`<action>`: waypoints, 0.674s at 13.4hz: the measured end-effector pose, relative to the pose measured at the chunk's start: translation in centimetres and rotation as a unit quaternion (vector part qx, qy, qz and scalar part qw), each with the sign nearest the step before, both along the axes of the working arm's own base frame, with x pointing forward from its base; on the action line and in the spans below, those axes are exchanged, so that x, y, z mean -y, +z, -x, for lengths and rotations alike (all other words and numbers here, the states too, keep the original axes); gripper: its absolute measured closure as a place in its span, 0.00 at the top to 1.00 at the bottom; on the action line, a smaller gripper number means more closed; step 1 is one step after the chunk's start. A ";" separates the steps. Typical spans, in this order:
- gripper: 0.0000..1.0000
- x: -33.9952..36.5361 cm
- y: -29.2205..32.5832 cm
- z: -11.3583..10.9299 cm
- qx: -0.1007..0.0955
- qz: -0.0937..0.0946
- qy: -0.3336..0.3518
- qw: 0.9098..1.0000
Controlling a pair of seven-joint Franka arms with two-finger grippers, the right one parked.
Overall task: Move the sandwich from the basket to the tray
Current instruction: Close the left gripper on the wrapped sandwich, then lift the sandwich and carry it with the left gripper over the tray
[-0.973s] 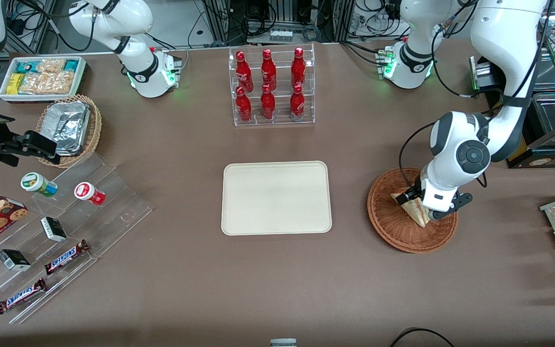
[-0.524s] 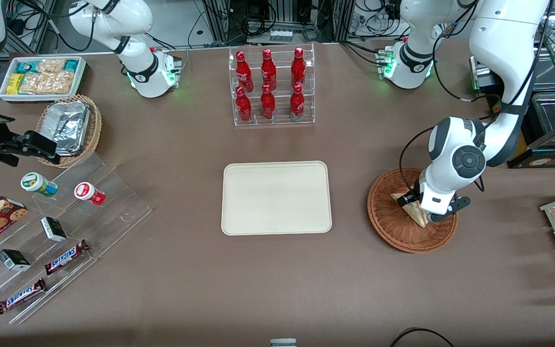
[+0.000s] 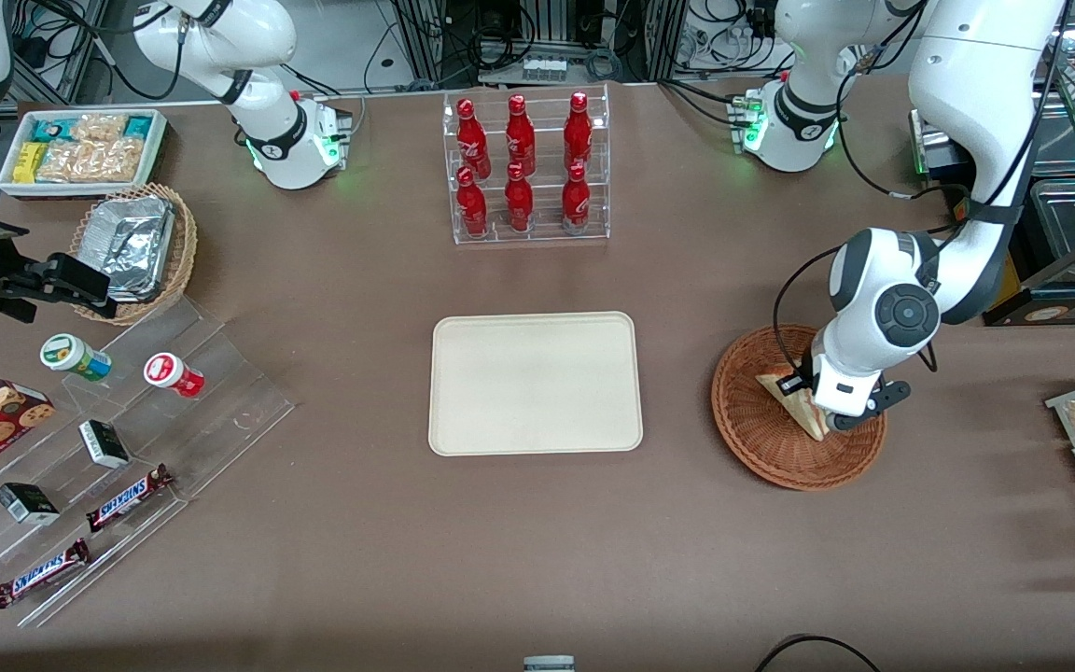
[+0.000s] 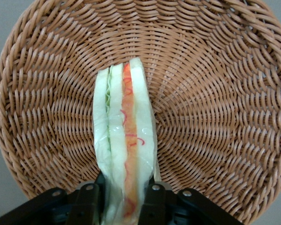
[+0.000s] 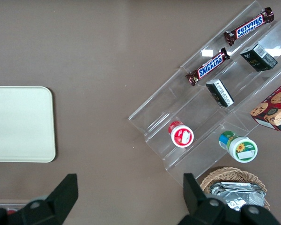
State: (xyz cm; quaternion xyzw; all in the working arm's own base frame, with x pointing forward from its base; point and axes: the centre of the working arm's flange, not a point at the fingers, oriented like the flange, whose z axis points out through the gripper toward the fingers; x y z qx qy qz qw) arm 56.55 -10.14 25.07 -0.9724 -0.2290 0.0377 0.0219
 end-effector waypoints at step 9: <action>0.16 -0.1 6.3 0.5 -0.044 -0.057 -0.084 0.994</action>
